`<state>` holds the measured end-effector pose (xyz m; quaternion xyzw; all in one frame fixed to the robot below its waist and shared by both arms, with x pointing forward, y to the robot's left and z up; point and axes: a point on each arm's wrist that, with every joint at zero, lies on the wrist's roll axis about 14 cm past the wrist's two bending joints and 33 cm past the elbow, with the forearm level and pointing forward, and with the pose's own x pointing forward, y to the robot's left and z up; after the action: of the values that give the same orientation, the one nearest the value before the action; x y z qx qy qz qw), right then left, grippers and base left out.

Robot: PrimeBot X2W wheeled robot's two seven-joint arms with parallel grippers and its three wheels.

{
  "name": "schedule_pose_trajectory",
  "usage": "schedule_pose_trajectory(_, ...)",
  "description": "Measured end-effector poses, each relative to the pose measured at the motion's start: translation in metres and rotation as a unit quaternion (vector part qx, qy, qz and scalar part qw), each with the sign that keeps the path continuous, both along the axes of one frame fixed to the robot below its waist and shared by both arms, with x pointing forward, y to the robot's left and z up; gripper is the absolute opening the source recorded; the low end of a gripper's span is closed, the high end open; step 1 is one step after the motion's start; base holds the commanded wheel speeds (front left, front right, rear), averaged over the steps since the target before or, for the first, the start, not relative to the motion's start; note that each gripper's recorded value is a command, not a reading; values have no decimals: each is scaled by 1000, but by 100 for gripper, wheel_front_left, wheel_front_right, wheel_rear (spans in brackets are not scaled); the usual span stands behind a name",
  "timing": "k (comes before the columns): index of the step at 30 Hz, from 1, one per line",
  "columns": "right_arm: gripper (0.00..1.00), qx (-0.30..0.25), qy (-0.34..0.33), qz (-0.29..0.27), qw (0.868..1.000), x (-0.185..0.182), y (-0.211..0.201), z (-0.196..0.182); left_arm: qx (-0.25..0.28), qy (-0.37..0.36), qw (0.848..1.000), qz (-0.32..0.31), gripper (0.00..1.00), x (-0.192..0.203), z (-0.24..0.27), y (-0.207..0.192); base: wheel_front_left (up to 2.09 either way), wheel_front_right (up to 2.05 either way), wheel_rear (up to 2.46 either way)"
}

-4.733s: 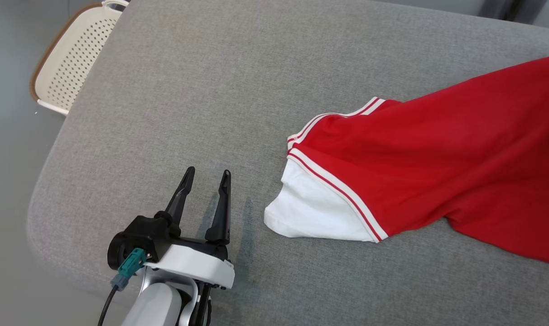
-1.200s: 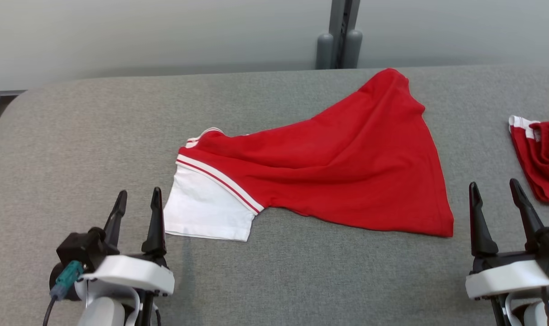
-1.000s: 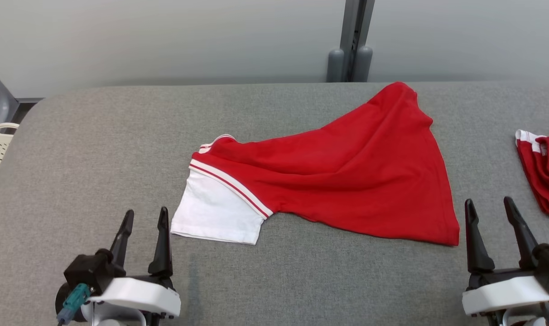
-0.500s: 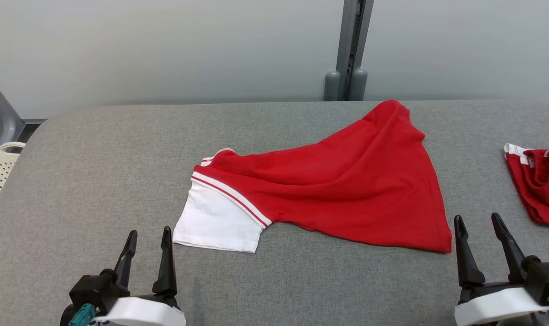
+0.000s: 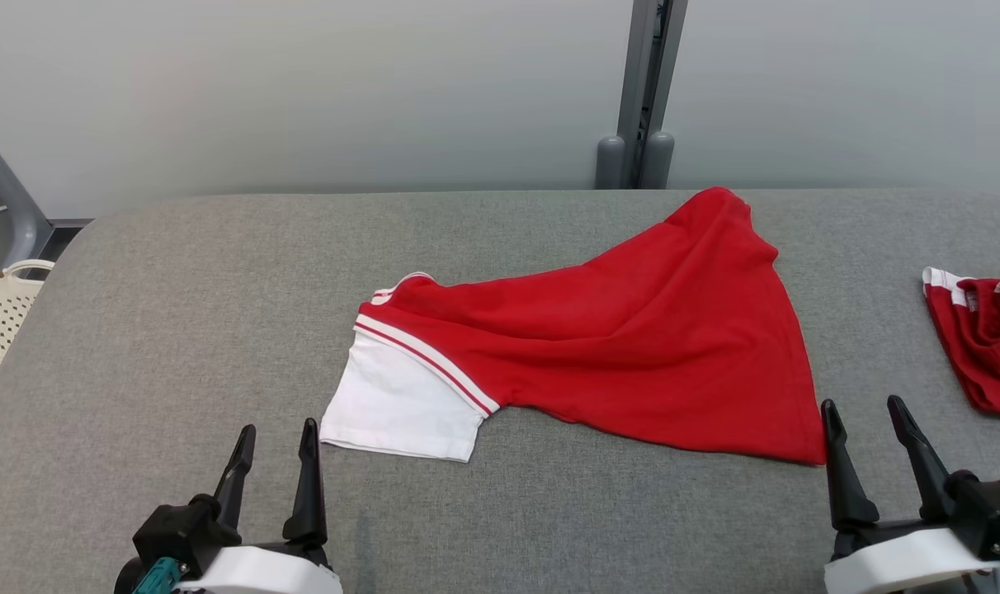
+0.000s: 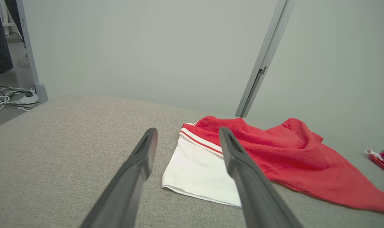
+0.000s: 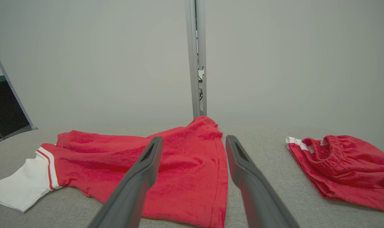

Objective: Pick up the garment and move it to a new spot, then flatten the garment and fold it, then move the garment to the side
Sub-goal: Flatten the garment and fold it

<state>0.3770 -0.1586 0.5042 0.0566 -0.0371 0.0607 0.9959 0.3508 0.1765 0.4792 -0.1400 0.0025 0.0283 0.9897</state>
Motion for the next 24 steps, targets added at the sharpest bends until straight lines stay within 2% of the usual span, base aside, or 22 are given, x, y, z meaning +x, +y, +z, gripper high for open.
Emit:
schedule_pose_trajectory(4,100,12,30,-22,999,-2,-14,-19,0,3,1000,-1,100,0,-2,-1,0,0,0)
schedule_pose_trajectory(11,100,24,137,-61,988,-10,-37,-79,0,10,1000,-4,100,-1,-6,-3,0,0,0)
schedule_pose_trajectory(24,100,34,214,-37,976,18,-11,-121,2,28,999,15,100,-2,-16,8,0,0,0)
